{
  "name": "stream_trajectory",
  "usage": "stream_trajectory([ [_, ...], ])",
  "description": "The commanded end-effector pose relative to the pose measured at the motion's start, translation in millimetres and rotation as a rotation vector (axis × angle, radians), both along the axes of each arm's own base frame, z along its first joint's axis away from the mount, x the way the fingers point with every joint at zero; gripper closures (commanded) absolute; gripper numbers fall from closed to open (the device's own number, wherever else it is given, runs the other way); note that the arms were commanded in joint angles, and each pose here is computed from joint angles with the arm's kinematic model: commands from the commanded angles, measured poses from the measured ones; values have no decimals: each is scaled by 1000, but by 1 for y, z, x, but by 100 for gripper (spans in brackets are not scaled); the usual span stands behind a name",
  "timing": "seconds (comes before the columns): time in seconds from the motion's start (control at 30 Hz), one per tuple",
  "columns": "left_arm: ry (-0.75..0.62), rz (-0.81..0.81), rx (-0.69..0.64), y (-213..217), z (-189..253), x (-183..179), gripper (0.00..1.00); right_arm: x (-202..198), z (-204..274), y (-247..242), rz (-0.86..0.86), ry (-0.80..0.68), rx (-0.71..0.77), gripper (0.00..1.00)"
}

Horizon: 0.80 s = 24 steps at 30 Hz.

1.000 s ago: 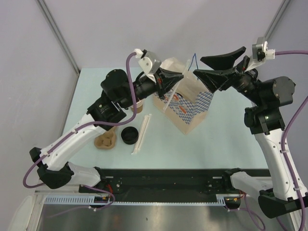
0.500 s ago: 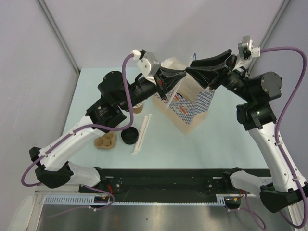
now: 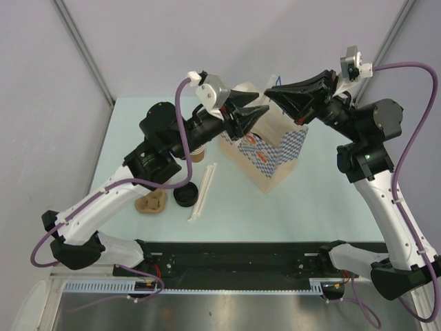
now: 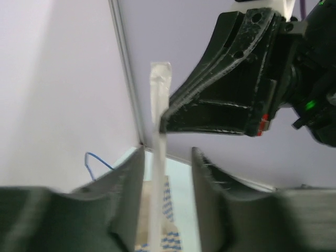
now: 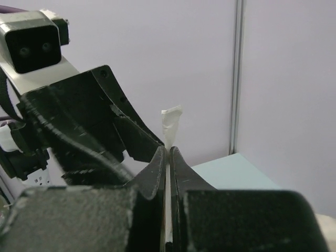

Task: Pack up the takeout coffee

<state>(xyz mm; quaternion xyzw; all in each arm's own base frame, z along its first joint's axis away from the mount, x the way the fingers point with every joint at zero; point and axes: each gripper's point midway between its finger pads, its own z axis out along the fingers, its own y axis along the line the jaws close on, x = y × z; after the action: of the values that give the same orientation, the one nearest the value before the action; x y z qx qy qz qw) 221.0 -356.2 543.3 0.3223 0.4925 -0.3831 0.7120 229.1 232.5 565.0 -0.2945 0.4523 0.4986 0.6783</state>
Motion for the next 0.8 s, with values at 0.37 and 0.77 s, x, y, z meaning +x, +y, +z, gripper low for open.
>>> stream_trajectory([
  [0.37,19,260,55,92,-7,58,0,55,47,-71,-344,-160,-48,100],
  [0.77,234,374,119,142,-74,97,1,135,-37,-37,-416,2,-383,100],
])
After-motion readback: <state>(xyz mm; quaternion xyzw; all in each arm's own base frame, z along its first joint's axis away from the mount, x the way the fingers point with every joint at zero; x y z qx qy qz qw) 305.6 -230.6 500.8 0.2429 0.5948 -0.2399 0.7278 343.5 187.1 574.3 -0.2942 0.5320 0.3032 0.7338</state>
